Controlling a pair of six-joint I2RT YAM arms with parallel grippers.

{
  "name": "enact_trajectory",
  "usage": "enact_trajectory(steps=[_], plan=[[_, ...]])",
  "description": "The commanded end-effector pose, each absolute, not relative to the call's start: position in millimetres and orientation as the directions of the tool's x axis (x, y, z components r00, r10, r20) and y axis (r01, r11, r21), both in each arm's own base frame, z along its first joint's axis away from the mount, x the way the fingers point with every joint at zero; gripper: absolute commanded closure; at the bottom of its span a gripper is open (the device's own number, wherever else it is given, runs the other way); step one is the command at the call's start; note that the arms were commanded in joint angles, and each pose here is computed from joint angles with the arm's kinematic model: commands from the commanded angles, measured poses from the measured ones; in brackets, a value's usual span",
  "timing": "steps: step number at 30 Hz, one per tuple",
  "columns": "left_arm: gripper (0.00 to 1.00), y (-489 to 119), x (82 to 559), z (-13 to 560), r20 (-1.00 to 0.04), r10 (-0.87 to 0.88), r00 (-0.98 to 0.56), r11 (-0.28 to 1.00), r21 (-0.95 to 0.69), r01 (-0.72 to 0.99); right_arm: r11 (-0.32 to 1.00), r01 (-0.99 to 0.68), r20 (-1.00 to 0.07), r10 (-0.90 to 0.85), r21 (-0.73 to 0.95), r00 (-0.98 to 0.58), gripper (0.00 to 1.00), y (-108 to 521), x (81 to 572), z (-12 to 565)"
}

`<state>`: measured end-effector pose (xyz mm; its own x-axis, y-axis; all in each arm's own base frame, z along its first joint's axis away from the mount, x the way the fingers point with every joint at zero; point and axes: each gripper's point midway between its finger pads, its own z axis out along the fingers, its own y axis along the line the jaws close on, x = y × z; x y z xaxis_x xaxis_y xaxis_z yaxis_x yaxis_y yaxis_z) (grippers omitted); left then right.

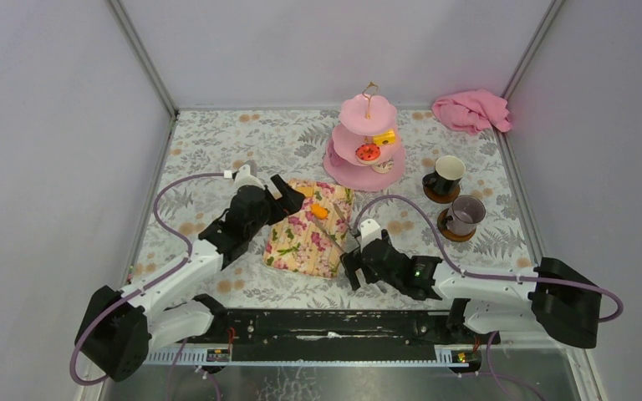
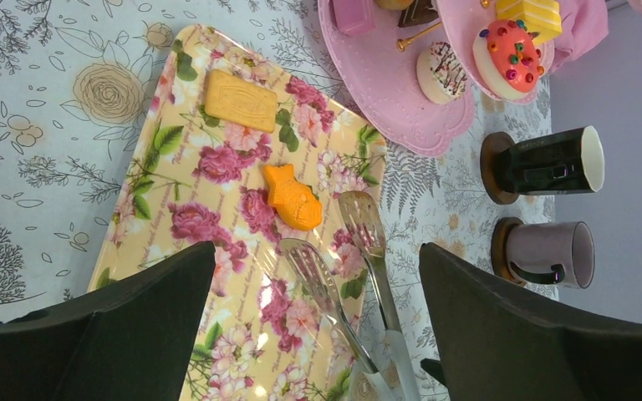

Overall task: Serve the afternoon tea
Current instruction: Pick up the clamp from the center of the board.

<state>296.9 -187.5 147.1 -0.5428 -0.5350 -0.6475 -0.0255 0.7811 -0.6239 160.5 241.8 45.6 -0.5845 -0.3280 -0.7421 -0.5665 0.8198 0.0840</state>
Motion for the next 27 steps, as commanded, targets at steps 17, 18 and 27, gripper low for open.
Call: enact_trajectory(steps=[17,18,27], plan=[[0.00,-195,299,160,-0.644,-0.565,-0.516,0.745,-0.667,0.017,0.834,-0.518,-0.692,-0.260,0.190,-0.673,0.15,245,169,9],[0.00,-194,298,160,-0.644,-0.567,-0.514,0.743,-0.669,0.017,0.837,-0.512,-0.687,-0.257,0.193,-0.680,0.18,244,168,6],[0.00,-190,296,164,-0.641,-0.582,-0.500,0.737,-0.675,0.009,0.861,-0.477,-0.706,-0.228,0.174,-0.670,0.53,235,173,24]])
